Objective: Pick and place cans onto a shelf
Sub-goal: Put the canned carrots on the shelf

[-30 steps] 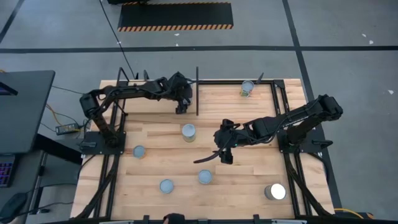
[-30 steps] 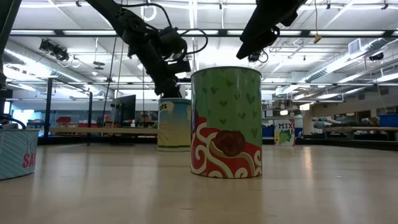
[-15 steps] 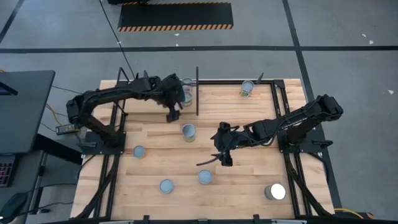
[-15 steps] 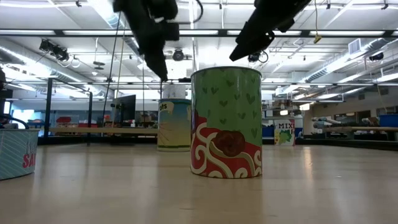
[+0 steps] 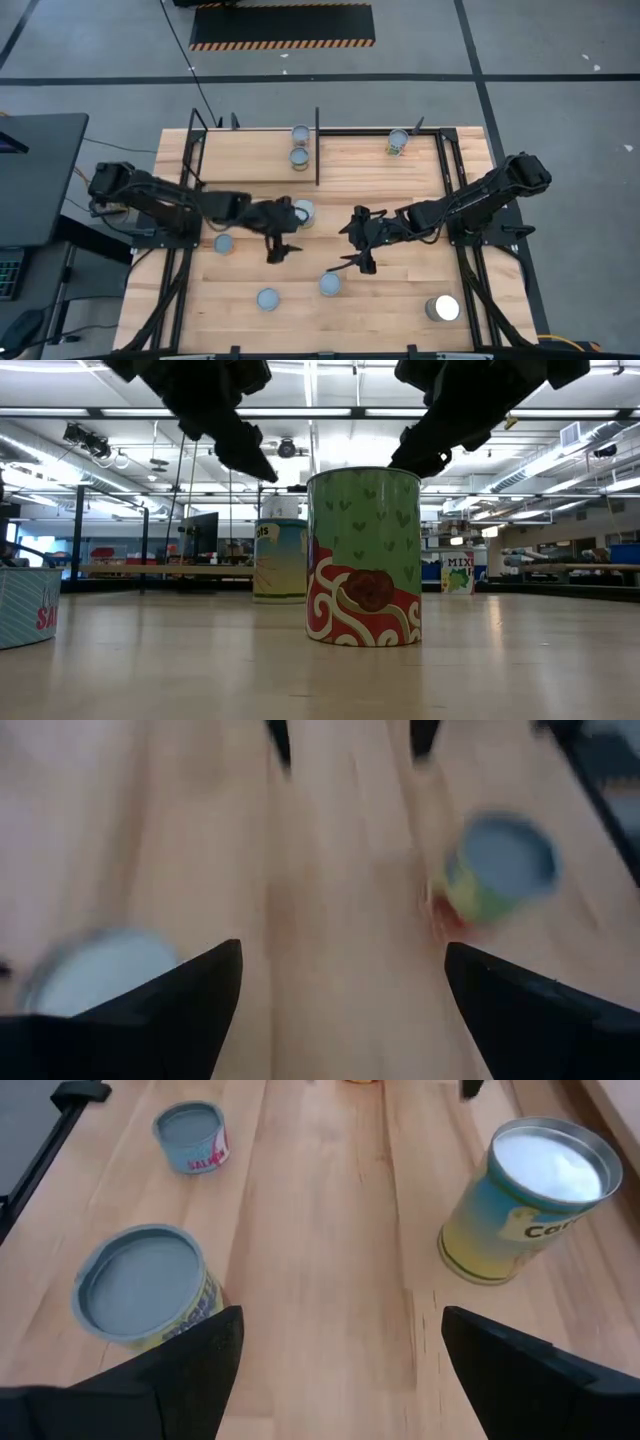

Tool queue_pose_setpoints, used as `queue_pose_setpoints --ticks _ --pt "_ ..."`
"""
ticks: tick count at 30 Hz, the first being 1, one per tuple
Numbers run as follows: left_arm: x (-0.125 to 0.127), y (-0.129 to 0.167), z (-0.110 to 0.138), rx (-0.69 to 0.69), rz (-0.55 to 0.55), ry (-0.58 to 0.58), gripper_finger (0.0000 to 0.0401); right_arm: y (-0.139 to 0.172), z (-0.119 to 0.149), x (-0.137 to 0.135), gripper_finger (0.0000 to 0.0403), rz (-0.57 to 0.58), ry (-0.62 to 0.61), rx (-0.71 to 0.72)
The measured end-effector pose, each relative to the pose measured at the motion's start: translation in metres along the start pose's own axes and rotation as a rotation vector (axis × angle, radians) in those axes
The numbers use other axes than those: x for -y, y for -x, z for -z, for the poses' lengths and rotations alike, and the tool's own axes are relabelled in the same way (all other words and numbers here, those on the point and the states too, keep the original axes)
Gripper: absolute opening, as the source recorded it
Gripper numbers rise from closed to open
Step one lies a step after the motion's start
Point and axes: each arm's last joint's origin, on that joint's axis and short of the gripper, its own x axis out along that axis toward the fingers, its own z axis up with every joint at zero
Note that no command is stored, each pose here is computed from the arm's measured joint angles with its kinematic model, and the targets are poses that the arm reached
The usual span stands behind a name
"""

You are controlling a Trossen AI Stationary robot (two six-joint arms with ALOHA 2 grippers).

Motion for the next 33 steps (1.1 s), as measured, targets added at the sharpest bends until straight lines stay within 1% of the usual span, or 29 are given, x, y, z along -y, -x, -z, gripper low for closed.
queue_pose_setpoints --ticks 2,5,7,9,10,11,12,14,16,17,21,23,33 --pt "0.007 -0.003 0.003 0.099 -0.088 -0.023 0.0352 0.0 0.0 0.0 0.0348 0.001 -0.001 0.004" --pt "0.013 -0.001 -0.002 0.241 -0.238 -0.11 0.0352 0.0 -0.001 0.0 0.0348 0.0 -0.004 0.009" --pt "0.015 0.001 -0.006 0.375 -0.246 -0.126 0.0352 0.0 -0.001 0.001 0.0348 0.01 -0.023 0.011" --pt "0.011 0.003 -0.002 0.545 -0.223 -0.09 0.0352 0.0 -0.001 0.002 0.0348 0.038 -0.042 0.015" --pt "0.008 0.003 0.003 0.632 -0.216 -0.054 0.0352 0.0 -0.001 0.002 0.0348 0.049 -0.047 0.015" --pt "0.003 0.004 0.011 0.689 -0.221 -0.024 0.0352 0.0 -0.001 0.002 0.0348 0.054 -0.048 0.013" --pt "-0.003 0.005 0.02 0.716 -0.236 0.007 0.0352 0.0 -0.001 0.002 0.0348 0.054 -0.048 0.014" --pt "-0.015 0.006 0.037 0.719 -0.264 0.056 0.0352 0.0 -0.001 0.001 0.0348 0.05 -0.045 0.016" --pt "-0.021 0.004 0.05 0.684 -0.285 0.081 0.0352 0.0 -0.001 0.0 0.0348 0.048 -0.044 0.019" --pt "-0.022 0.002 0.054 0.655 -0.3 0.086 0.0352 0.0 -0.001 0.0 0.0348 0.048 -0.043 0.018" --pt "-0.026 -0.008 0.072 0.464 -0.4 0.1 0.0352 0.0 -0.001 0.0 0.0348 0.049 -0.044 0.021" --pt "-0.027 -0.009 0.074 0.442 -0.407 0.124 0.0352 0.0 -0.001 0.0 0.0348 0.048 -0.046 0.024" --pt "-0.027 -0.019 0.082 0.388 -0.395 0.117 0.0352 0.0 -0.005 0.002 0.0348 0.045 -0.065 0.06"
